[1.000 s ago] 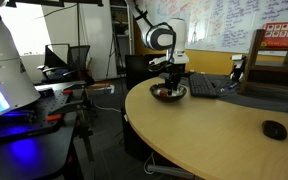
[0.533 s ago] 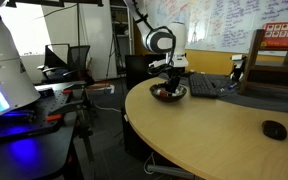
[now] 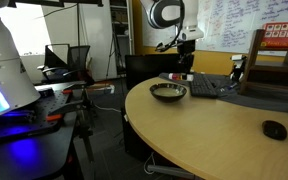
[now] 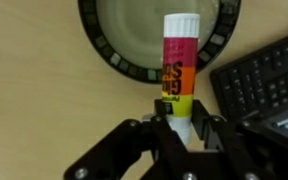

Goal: Take the bottle out of the bowl and put it on the table

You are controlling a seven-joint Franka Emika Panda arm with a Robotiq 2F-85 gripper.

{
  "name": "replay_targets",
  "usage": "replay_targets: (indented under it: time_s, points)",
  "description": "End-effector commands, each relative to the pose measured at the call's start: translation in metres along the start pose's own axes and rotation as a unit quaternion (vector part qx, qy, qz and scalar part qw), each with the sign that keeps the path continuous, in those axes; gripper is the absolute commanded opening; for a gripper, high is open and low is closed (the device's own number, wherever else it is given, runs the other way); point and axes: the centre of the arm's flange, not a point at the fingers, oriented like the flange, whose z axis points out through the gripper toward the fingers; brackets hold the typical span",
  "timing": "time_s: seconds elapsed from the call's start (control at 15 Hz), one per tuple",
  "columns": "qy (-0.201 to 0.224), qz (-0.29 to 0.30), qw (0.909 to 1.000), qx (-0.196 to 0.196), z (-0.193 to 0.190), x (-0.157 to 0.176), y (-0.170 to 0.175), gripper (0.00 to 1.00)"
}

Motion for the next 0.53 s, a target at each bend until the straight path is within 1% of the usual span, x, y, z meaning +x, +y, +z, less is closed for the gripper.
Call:
replay_targets:
  time_s: [0.0,0.13,0.2,0.27,0.4,0.47]
  points:
    - [0.017,0.053,0.9983,-0.015,-0.029,0.03,0.045,0.08]
    - [0.014,0.109,0.9933,-0.036,-0.021,0.06,0.076,0.08]
    - [0.01,0.138,0.9892,-0.048,-0.012,0.071,0.093,0.08]
    - [-0.002,0.156,0.9865,-0.049,-0.003,0.081,0.107,0.08]
    - [-0.005,0.18,0.9817,-0.061,0.017,0.095,0.125,0.08]
    - [-0.008,0.178,0.9824,-0.056,0.026,0.098,0.13,0.08]
